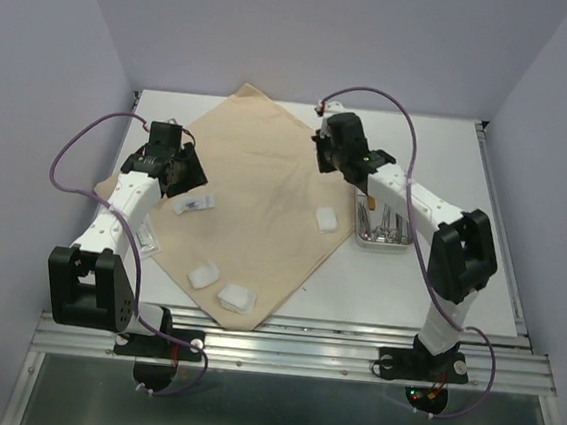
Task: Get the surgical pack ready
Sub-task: Place the medical item in the container.
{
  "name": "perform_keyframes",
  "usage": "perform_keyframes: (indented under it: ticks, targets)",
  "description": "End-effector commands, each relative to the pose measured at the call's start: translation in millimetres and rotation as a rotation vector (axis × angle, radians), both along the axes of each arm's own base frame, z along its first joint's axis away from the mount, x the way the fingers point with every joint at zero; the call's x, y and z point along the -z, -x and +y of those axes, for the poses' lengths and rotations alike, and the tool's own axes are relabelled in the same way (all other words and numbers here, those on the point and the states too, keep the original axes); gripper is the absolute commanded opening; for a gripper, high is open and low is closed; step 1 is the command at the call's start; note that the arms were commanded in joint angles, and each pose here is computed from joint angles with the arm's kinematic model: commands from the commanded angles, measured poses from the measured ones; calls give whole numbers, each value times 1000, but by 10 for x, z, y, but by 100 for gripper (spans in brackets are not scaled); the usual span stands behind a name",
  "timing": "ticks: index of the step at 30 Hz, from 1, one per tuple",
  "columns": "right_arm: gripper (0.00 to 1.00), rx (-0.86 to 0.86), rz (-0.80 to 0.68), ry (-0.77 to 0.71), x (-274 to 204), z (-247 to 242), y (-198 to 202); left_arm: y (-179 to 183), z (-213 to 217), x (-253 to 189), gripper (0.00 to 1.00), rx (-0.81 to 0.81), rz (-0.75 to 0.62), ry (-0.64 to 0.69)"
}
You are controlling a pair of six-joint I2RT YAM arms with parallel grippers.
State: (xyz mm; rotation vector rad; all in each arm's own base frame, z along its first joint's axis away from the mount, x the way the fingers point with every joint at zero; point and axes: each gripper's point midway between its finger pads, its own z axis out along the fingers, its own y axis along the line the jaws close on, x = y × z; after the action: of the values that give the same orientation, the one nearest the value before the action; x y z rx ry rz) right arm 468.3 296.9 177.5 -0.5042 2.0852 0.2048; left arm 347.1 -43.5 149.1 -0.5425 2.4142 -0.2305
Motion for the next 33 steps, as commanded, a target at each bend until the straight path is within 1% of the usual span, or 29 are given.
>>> perform_keyframes:
  ticks: [1,2,3,4,5,6,8,11,12,15,16,18,19,20,22,25,29,32,33]
  targets:
    - [2,217,-36,-82,-230,-883,2,-46,48,-269,61,4,-70,-15]
    - [2,241,-30,-87,-215,-1017,55,-45,48,-274,61,6,-71,-16]
    - [2,291,14,-76,-14,-1263,141,-47,46,-281,61,7,-74,-14]
    - [2,295,21,-78,11,-1299,223,-47,43,-278,61,8,-74,-13]
    - [2,336,9,-89,-55,-1511,252,-45,37,-263,61,8,-71,-10]
    - [2,362,38,-79,104,-1637,327,-51,31,-263,61,10,-72,-8]
    - [2,404,50,-85,162,-1877,340,-57,25,-243,61,11,-69,-5]
    - [3,419,54,-83,292,-2006,301,-57,22,-224,61,12,-62,-4]
    - [2,420,76,-69,410,-2030,262,-57,22,-228,61,12,-61,-4]
    - [3,423,82,-56,472,-2049,128,-49,24,-238,61,9,-61,-3]
    - [3,433,105,-38,609,-2094,84,-48,22,-243,61,10,-63,-2]
    - [5,444,120,-26,725,-2133,-2,-39,18,-255,61,9,-64,1]
    - [8,450,120,-23,749,-2137,-30,-39,21,-259,61,7,-64,1]
    - [16,452,117,-22,749,-2136,-60,-27,24,-242,61,6,-58,0]
    - [22,469,120,-20,797,-2149,-92,-23,25,-223,61,7,-52,-2]
    - [45,479,106,-26,743,-2153,-137,-6,48,-180,61,0,-38,-13]
    - [57,485,74,-37,590,-2162,-156,-10,137,-121,61,-31,-18,-51]
    - [59,488,48,-47,458,-2178,-121,20,248,15,62,-79,26,-93]
    - [60,488,27,-60,339,-2181,-105,15,306,59,62,-101,34,-114]
